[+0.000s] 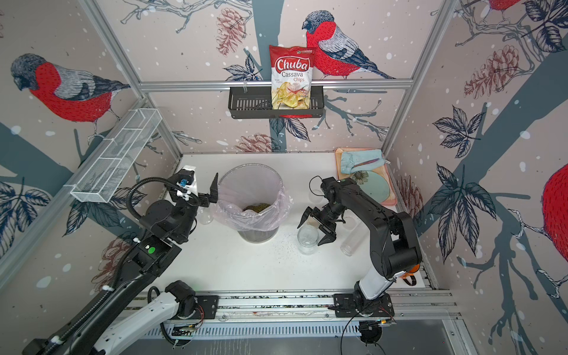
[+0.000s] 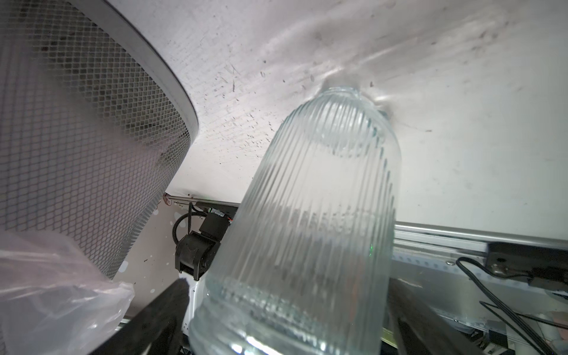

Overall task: Empty moldy mung beans from jars
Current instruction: Place the jar at the center of the board.

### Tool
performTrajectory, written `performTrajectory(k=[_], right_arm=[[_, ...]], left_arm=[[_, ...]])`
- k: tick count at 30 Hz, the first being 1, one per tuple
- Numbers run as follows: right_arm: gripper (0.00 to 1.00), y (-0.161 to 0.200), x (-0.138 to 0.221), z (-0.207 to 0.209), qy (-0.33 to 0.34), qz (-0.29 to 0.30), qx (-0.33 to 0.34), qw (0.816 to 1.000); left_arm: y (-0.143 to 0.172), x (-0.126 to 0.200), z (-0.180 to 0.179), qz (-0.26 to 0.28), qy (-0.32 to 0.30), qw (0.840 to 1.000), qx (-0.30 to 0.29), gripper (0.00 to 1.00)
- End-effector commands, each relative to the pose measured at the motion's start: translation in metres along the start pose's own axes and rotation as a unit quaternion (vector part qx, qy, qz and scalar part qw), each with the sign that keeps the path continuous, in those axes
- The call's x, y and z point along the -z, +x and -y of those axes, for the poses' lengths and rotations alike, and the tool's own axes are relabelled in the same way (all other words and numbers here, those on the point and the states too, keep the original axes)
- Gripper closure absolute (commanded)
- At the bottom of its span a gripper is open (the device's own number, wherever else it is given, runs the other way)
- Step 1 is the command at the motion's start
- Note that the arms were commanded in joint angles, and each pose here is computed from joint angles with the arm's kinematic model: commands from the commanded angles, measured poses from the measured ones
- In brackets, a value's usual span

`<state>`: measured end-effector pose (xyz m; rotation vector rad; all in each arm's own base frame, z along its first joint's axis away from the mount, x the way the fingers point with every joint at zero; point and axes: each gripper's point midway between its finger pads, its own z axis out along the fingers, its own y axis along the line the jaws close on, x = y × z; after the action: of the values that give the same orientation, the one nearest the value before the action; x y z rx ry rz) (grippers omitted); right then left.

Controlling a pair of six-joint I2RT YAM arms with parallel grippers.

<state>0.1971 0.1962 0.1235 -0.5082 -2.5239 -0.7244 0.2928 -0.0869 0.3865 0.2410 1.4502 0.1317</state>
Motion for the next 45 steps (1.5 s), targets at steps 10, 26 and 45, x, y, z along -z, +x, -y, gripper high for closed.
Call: performTrajectory(k=[10, 26, 45], right_arm=[[0.0, -0.015, 0.084, -0.024, 0.01, 0.146, 0.014, 0.989], [0.01, -0.032, 0.282, -0.118, -0.105, 0.535, 0.123, 0.829], [0.01, 0.036, 0.387, 0.044, 0.036, 0.86, -0.036, 0.509]], left_arm=[[-0.007, 0.0, -0.015, 0.01, -0.04, 0.999, 0.011, 0.03], [-0.01, 0.003, -0.031, 0.014, -0.075, 0.996, 0.042, 0.03], [-0.024, 0.018, -0.116, 0.019, -0.232, 0.957, 0.174, 0.03]])
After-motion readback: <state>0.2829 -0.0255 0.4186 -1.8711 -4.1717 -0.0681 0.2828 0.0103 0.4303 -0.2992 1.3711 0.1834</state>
